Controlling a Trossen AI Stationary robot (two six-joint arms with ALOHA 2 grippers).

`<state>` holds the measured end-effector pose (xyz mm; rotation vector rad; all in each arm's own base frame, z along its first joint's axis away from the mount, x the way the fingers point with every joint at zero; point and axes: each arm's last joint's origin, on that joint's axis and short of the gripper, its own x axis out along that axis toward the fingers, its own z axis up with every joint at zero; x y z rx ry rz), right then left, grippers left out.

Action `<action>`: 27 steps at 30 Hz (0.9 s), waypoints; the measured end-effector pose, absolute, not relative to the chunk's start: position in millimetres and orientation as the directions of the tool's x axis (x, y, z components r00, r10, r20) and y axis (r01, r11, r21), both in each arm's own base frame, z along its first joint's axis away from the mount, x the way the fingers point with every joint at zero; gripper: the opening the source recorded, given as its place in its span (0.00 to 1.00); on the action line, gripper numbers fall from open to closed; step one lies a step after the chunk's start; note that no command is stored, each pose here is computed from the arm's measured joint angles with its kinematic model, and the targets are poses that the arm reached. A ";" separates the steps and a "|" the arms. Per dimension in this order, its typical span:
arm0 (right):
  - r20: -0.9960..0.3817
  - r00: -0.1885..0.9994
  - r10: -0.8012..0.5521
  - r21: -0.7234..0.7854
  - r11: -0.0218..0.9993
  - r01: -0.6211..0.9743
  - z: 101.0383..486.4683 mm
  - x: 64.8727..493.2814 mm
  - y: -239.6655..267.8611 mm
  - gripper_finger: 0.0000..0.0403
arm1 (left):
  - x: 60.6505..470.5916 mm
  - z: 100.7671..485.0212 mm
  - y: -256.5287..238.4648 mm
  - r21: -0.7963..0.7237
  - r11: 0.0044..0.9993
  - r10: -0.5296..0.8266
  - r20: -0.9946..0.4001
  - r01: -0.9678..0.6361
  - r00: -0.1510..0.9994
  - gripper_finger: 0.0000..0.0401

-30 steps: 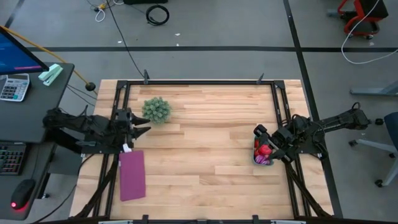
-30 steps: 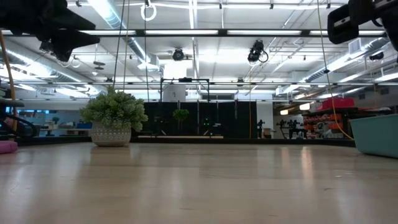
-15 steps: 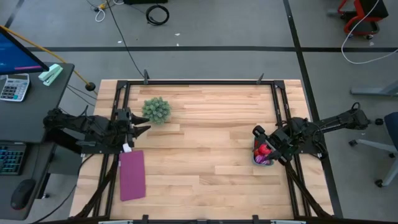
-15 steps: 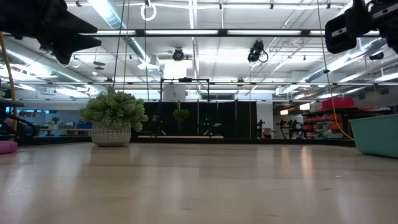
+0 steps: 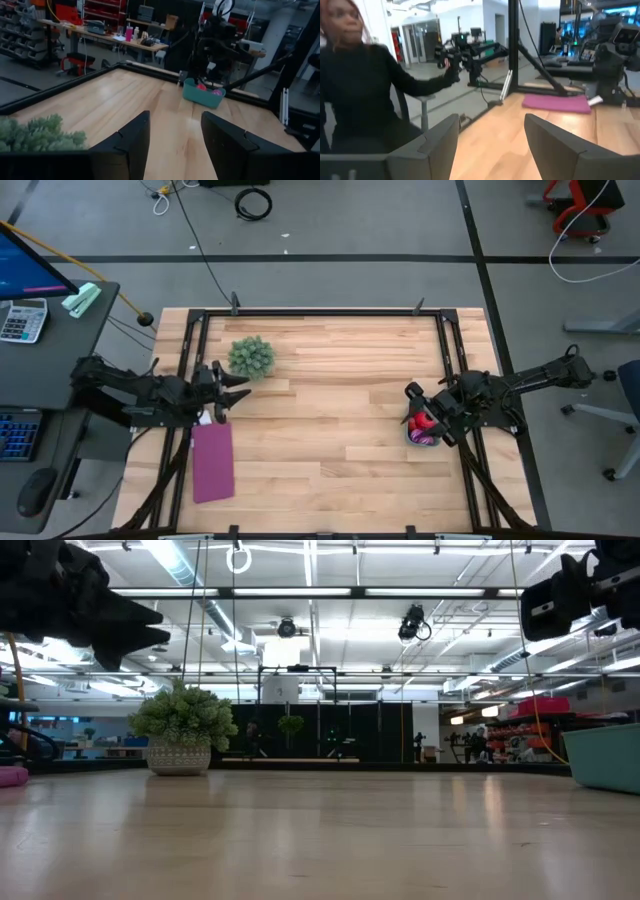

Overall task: Pick and placing Produce into tupperware
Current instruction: Return to Home Position

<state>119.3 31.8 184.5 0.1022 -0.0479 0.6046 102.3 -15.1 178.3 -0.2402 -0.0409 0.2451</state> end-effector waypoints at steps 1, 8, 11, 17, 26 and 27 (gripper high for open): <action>0.061 0.823 0.565 0.078 0.819 -0.568 183.0 119.4 31.8 0.58 | 102.5 176.1 -15.1 -0.237 0.942 0.245 0.005 -0.237 0.969 0.46; 0.046 0.824 0.565 0.082 0.820 -0.567 181.4 120.0 31.9 0.58 | 103.3 164.2 -15.3 -0.252 0.936 0.244 -0.037 -0.245 0.969 0.45; 0.047 0.823 0.565 0.089 0.819 -0.567 181.4 120.0 31.9 0.58 | 103.3 164.0 -15.3 -0.250 0.936 0.244 -0.038 -0.246 0.969 0.44; 0.056 0.828 0.558 0.112 0.821 -0.561 182.4 120.1 31.7 0.58 | 103.3 162.8 -15.3 -0.237 0.939 0.245 -0.048 -0.249 0.968 0.45; 0.077 0.835 0.545 0.122 0.826 -0.550 183.2 119.9 31.3 0.58 | 103.3 162.6 -15.2 -0.235 0.939 0.246 -0.049 -0.251 0.968 0.45; 0.074 0.835 0.545 0.111 0.828 -0.550 180.6 119.6 31.2 0.58 | 103.3 162.6 -15.2 -0.235 0.939 0.246 -0.049 -0.250 0.968 0.44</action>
